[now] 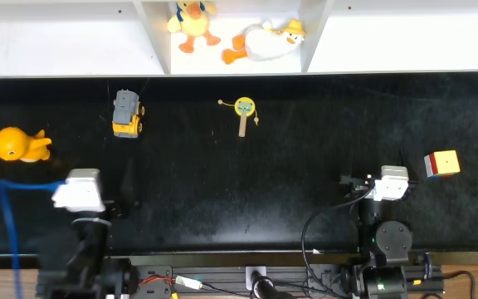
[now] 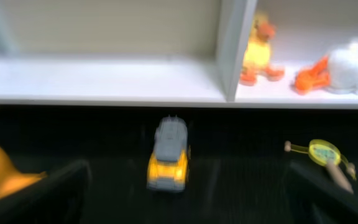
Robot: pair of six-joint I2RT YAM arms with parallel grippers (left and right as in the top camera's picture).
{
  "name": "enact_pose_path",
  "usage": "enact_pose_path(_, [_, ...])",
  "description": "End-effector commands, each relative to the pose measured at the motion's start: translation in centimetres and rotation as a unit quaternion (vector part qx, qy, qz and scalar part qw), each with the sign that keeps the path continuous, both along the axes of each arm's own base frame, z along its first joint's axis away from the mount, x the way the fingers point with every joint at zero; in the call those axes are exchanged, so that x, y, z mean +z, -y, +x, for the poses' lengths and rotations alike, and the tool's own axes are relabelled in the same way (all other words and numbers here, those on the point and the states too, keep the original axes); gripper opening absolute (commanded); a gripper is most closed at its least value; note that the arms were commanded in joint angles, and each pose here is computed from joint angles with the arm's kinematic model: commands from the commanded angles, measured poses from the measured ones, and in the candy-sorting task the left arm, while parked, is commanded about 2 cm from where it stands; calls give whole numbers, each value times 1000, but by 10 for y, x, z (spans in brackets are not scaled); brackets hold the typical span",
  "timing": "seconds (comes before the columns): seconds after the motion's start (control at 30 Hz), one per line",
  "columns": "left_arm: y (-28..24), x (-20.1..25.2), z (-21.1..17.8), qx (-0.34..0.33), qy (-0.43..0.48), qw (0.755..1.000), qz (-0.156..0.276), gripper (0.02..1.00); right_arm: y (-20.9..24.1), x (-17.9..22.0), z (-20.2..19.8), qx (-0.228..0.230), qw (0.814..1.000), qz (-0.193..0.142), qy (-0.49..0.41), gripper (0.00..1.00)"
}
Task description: Store Toys
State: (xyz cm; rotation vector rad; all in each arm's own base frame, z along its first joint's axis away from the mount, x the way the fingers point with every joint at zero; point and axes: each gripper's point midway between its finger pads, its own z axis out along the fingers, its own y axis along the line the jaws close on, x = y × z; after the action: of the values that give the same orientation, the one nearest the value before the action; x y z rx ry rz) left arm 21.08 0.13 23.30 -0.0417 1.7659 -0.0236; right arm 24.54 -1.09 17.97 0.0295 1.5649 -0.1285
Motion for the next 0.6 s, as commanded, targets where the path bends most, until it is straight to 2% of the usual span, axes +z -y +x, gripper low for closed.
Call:
enact_pose_path(0.03, [-24,52,-10,69,-26,997,5,998,2,-3,0,-3,1000,4,1,996])
enact_pose_path(0.17, [-30,83,-4,90,-71,993,3,998,2,-3,0,-3,1000,4,1,993])
enact_pose_path(0.23, [-45,94,-1,143,-95,985,-17,998,2,-3,0,-3,1000,4,1,996])
enact_pose_path(0.3, [-55,101,4,173,-123,977,-6,996,2,-3,0,-3,1000,4,1,996])
enact_pose_path(0.5, [-59,104,39,159,-185,968,54,993,2,-3,0,-3,1000,4,1,996])
enact_pose_path(0.6, [-76,90,50,178,-212,960,36,991,2,-3,0,-3,1000,4,1,996])
